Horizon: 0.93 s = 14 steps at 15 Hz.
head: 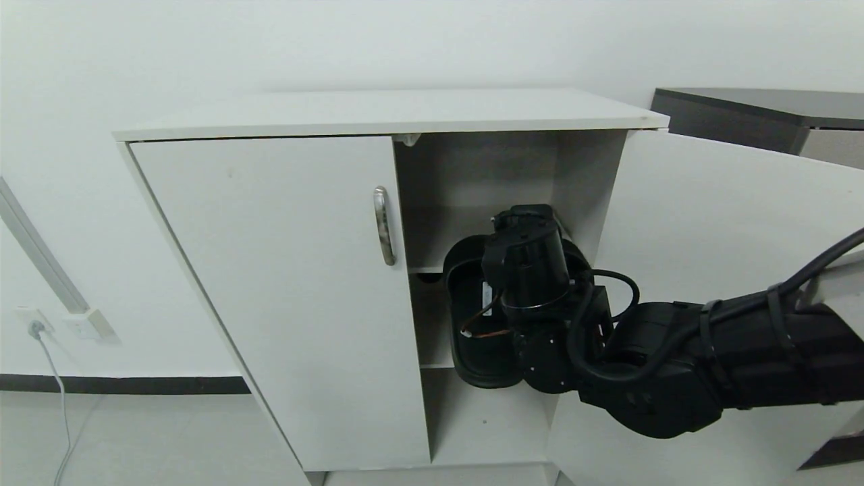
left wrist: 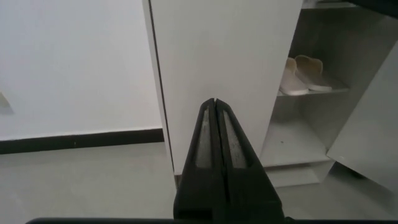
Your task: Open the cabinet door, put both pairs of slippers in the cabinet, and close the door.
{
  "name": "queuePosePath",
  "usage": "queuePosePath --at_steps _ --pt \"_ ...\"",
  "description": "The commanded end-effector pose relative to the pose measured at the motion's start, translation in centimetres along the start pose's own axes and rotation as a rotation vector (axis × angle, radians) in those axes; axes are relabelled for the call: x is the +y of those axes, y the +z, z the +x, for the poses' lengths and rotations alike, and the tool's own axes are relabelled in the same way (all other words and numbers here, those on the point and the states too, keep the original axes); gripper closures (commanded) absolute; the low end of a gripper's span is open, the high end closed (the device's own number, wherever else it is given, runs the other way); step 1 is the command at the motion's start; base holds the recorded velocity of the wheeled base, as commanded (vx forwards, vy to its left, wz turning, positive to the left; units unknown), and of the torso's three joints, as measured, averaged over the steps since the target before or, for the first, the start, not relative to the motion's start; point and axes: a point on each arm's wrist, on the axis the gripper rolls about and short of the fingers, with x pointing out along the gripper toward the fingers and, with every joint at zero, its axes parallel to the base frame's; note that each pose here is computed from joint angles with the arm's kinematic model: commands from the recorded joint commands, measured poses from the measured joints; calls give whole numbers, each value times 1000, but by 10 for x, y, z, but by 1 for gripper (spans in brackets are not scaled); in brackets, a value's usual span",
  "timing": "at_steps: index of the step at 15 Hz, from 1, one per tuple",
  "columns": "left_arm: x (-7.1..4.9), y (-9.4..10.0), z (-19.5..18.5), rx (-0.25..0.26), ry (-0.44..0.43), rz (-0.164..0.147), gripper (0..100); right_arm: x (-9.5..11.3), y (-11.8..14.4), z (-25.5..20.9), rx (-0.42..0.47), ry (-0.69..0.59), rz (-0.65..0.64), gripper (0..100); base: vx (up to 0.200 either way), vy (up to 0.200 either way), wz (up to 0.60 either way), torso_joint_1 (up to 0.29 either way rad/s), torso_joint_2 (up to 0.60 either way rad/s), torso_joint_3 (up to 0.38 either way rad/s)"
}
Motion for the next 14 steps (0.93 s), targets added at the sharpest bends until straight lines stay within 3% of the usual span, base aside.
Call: queuePosePath --at_steps 1,6,14 --pt "0 0 0 -1 0 0 100 1 0 -1 0 3 -1 100 200 0 0 2 2 2" --pt "0 0 0 -1 0 0 100 1 0 -1 7 25 -1 100 200 0 0 1 1 4" --pt "0 0 0 -1 0 0 100 -1 13 20 31 26 -3 100 0 0 0 0 0 0"
